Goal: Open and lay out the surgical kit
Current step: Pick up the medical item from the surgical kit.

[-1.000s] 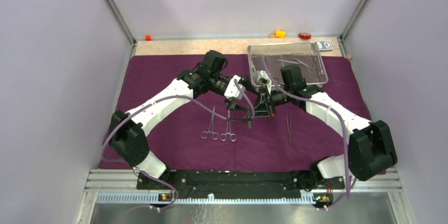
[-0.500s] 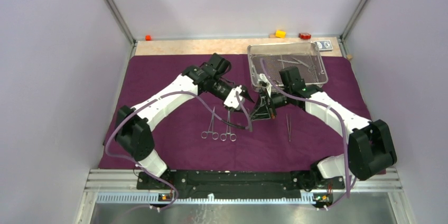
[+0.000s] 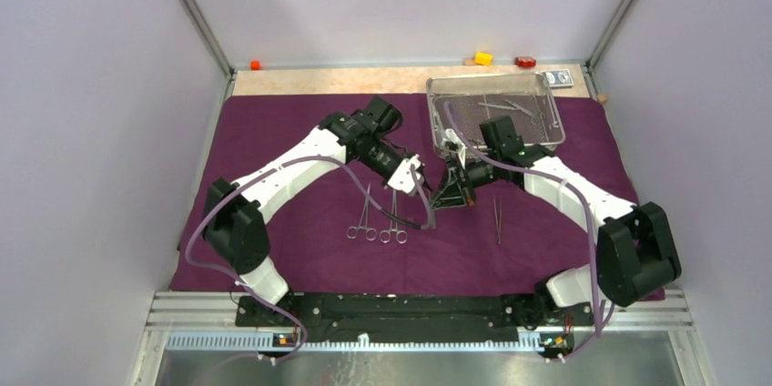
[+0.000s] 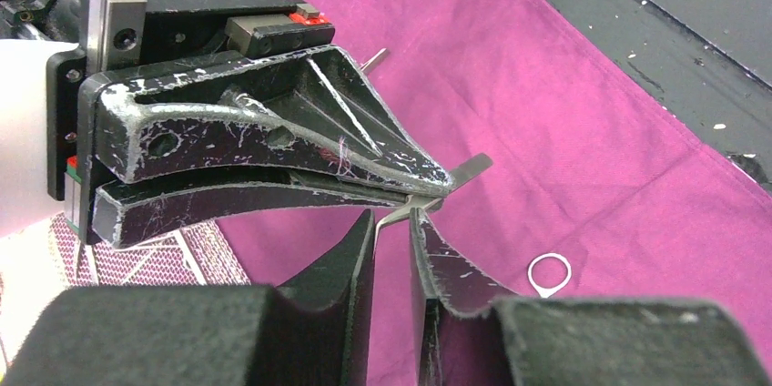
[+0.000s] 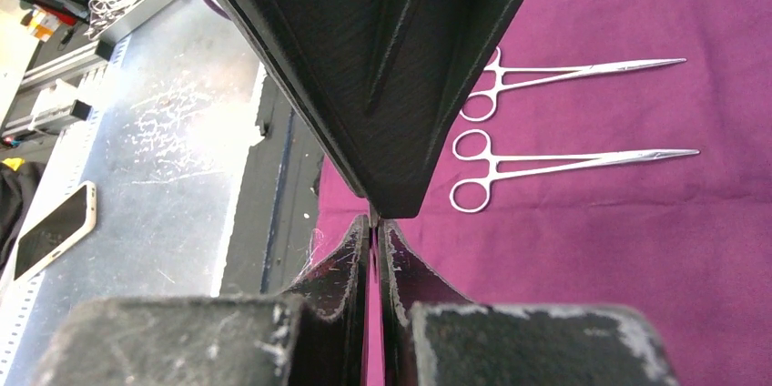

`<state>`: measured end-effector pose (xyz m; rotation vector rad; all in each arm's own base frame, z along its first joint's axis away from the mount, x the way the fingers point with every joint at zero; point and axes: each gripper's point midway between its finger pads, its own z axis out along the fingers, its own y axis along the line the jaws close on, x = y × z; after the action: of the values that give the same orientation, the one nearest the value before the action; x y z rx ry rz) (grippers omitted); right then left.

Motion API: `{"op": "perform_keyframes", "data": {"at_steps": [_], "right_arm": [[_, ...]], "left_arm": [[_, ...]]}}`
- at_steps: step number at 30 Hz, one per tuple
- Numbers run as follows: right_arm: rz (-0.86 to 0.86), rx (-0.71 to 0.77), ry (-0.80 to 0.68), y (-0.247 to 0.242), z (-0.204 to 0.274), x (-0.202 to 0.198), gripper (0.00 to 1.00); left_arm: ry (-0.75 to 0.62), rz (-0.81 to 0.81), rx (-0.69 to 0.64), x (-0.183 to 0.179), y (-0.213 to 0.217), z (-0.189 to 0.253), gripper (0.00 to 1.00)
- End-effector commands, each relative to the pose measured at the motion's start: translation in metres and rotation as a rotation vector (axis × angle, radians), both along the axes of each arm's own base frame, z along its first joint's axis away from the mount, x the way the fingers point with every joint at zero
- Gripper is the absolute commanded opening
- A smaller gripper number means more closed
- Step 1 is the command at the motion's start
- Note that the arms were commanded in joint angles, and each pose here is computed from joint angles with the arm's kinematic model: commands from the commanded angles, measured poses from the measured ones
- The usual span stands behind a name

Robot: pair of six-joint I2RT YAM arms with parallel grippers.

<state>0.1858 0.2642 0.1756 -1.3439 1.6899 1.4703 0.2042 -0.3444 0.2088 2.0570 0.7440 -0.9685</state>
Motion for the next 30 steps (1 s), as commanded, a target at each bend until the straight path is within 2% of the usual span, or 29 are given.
{"op": "perform_keyframes", "data": {"at_steps": [1, 9, 12, 14, 17, 25, 30], "right_arm": [[0.048, 0.066, -0.092, 0.01, 0.021, 0.006, 0.0], [0.06, 0.05, -0.075, 0.01, 0.015, 0.006, 0.0], [0.062, 0.049, -0.078, 0.01, 0.015, 0.006, 0.0], [0.06, 0.045, -0.079, 0.01, 0.014, 0.006, 0.0], [0.053, 0.035, -0.08, 0.01, 0.012, 0.008, 0.0], [-0.006, 0.017, -0.159, 0.007, 0.016, 0.015, 0.23], [-0.043, 0.025, -0.213, 0.005, 0.024, 0.018, 0.27]], "left_arm": [[-0.057, -0.028, -0.035, 0.003, -0.007, 0.013, 0.22], [-0.066, -0.02, -0.021, 0.005, -0.007, 0.016, 0.16], [-0.063, -0.018, -0.001, 0.004, -0.008, 0.013, 0.09], [-0.055, -0.012, 0.01, 0.004, -0.008, 0.011, 0.0], [-0.029, 0.012, 0.033, 0.006, -0.008, 0.01, 0.0], [0.045, 0.157, 0.063, 0.015, -0.009, 0.015, 0.0], [0.085, 0.261, 0.041, 0.02, -0.01, 0.018, 0.0]]}}
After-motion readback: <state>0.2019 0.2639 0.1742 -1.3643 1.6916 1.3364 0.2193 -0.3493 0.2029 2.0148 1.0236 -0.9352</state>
